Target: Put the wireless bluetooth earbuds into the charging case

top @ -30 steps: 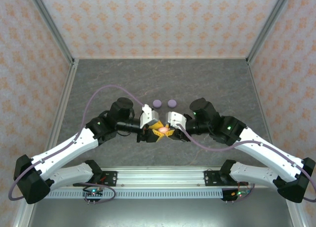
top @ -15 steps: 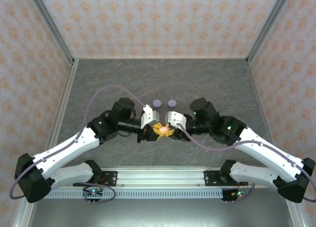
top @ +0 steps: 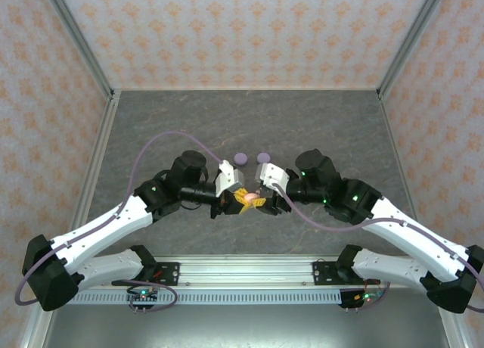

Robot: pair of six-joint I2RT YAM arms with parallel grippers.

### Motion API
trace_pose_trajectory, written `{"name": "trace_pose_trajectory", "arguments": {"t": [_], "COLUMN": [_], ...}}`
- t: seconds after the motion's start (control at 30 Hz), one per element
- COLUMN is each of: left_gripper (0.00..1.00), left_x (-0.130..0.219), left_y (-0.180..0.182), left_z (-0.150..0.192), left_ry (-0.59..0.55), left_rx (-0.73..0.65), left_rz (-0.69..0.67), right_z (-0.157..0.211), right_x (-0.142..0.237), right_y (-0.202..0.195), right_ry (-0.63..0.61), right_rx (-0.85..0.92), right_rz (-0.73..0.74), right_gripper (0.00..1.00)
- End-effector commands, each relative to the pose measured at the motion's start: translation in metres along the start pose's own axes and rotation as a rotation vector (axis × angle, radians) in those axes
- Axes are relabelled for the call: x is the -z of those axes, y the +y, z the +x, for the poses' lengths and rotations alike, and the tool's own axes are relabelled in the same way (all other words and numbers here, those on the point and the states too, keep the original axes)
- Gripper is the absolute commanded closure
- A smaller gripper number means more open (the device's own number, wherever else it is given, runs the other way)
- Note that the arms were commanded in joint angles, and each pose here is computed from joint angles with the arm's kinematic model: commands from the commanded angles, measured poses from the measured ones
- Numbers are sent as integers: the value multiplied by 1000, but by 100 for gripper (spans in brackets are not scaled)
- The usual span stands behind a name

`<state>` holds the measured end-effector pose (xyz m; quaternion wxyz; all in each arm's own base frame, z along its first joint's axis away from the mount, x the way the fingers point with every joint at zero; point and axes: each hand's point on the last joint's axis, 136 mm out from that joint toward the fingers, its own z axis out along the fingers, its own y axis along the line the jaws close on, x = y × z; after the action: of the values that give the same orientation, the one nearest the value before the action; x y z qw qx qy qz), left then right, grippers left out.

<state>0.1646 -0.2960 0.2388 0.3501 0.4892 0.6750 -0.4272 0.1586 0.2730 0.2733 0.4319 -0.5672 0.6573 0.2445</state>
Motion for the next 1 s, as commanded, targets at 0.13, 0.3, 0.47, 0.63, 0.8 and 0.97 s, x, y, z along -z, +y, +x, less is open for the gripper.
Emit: {"name": "trace_pose_trajectory", "arguments": {"t": [0.13, 0.3, 0.47, 0.63, 0.8, 0.97], "left_gripper": [99, 100, 100, 100, 100, 100], "left_x": [4, 5, 6, 7, 8, 14], "left_y": [-3, -4, -5, -4, 1, 14], "left_z": [-10, -10, -11, -9, -9, -4], "left_ry": [-49, -50, -59, -61, -57, -71], "left_rx": [-35, -38, -41, -39, -38, -33], "left_rz": [-7, -6, -7, -15, -47, -154], "right_z": [-2, -5, 3, 5, 1, 21], "right_x": [-7, 0, 0, -5, 11, 19], "right_y": [-13, -36, -57, -55, -61, -72], "right_ry": [-1, -14, 21, 34, -25, 35], "right_rx": [-15, -72, -153, -170, -186, -294], "right_rz": [60, 151, 201, 179, 232, 315], "right_gripper": [33, 33, 34, 35, 33, 31]}}
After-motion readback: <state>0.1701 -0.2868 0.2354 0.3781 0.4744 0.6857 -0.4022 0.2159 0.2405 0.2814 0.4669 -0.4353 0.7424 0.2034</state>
